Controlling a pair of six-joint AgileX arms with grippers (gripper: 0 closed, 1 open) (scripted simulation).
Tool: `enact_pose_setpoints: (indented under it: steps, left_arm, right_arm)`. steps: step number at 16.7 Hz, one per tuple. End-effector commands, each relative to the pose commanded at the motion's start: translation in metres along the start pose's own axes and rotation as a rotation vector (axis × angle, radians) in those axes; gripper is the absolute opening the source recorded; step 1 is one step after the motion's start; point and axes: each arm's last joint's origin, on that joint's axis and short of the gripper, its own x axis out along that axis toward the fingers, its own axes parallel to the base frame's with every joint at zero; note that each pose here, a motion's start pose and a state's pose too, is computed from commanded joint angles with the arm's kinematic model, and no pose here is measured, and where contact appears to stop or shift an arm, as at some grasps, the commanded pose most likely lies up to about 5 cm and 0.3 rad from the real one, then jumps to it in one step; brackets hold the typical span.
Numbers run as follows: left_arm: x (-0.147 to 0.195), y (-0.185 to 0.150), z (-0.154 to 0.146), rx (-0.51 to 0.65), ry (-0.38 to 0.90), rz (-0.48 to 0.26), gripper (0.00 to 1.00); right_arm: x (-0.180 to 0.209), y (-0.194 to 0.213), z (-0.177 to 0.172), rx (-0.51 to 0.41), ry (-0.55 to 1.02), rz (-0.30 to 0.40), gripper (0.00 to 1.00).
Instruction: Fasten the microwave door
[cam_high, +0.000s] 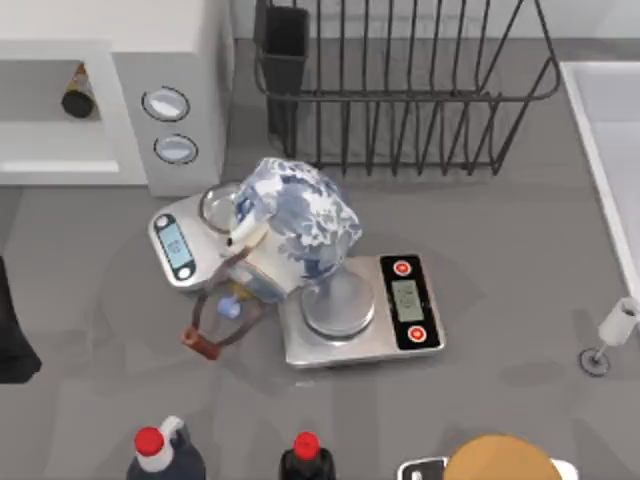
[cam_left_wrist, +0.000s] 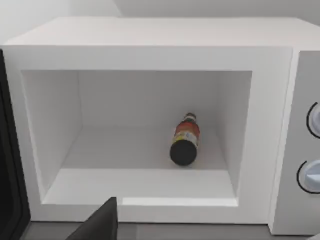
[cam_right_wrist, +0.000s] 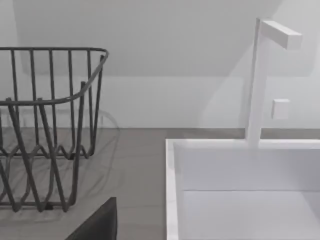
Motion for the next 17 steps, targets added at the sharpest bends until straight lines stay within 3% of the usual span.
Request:
enact_pose_setpoints:
  steps: [1,14,17]
  left_arm:
    - [0.0,0.0,0.0,0.0,0.0,0.0,1.0]
    - [0.0,0.0,0.0,0.0,0.0,0.0,0.02]
    - [0.0,0.0,0.0,0.0,0.0,0.0,0.0]
  right_arm:
    - [0.0,0.0,0.0,0.0,0.0,0.0,1.0]
    - [0.0,0.0,0.0,0.0,0.0,0.0,1.0]
    - [0.0,0.0,0.0,0.0,0.0,0.0,1.0]
